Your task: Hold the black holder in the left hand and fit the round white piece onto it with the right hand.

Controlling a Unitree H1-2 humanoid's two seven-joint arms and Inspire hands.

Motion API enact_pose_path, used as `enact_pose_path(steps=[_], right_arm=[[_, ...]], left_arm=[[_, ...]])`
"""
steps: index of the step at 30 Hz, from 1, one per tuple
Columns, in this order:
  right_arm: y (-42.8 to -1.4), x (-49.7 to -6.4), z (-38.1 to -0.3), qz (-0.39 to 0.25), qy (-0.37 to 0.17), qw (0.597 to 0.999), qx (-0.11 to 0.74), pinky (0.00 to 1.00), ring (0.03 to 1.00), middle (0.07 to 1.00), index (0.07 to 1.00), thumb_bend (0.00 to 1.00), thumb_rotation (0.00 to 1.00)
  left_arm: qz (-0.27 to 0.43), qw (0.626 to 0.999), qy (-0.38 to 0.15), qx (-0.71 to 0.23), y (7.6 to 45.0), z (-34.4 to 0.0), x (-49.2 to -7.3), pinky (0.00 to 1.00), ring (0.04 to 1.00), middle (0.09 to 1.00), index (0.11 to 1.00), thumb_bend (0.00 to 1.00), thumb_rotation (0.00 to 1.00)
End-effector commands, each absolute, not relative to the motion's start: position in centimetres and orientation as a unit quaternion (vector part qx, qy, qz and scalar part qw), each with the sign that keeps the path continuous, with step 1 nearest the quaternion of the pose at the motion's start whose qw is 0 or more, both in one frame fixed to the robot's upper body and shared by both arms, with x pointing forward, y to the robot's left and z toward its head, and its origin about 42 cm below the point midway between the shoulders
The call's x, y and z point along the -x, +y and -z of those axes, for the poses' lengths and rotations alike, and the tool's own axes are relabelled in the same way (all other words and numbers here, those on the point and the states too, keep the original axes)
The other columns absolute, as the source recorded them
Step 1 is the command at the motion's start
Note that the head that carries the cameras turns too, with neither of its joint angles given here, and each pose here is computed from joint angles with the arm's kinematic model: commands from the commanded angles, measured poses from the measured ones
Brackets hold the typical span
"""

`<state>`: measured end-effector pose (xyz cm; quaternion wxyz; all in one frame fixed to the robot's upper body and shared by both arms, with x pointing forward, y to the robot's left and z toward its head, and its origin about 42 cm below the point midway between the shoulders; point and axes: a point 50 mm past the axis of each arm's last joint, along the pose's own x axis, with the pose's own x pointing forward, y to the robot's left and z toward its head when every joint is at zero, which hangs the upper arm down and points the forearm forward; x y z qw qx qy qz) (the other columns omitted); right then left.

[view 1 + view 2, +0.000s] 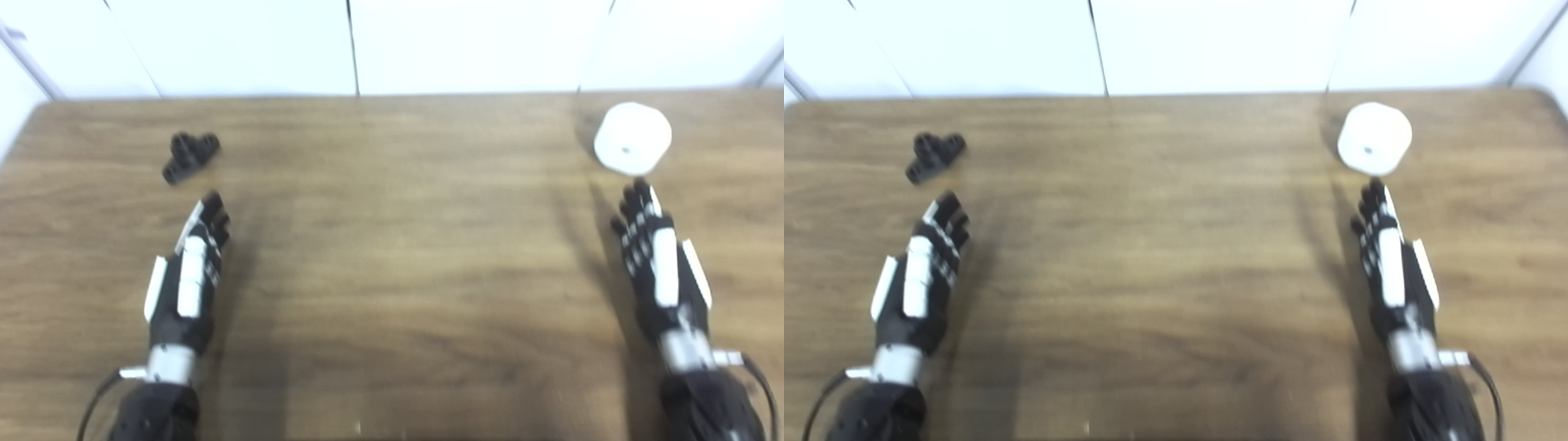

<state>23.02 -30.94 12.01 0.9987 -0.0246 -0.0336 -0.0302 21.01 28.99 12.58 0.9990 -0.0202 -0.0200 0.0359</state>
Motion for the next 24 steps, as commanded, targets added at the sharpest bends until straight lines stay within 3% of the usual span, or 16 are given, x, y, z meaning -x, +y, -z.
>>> enact_pose_path(steps=[1,8,12,24], right_arm=[[-32.0,-22.9,-12.1,0.032,-0.05,0.998,0.026,1.0,1.0,0.991,0.994,0.59,1.0],[-33.7,-23.0,-10.6,0.031,-0.048,0.998,0.02,1.0,0.998,0.988,0.99,0.56,1.0],[-34.1,-23.1,-10.2,0.03,-0.047,0.998,0.018,1.0,0.998,0.997,1.0,0.6,1.0],[-34.6,-23.2,-9.5,0.032,-0.052,0.997,0.044,1.0,1.0,0.986,1.0,0.57,1.0]], left_arm=[[-0.043,0.998,-0.047,0.027,27.8,-12.7,-20.9,1.0,0.987,0.992,0.963,0.45,0.89],[-0.049,0.997,-0.044,0.029,26.1,-11.4,-20.9,1.0,0.979,0.983,0.948,0.41,0.88],[-0.051,0.997,-0.048,0.031,25.4,-10.7,-21.0,1.0,0.983,0.987,0.95,0.41,0.82],[-0.048,0.997,-0.049,0.025,24.8,-9.8,-20.8,1.0,0.987,0.983,0.968,0.41,0.86]])
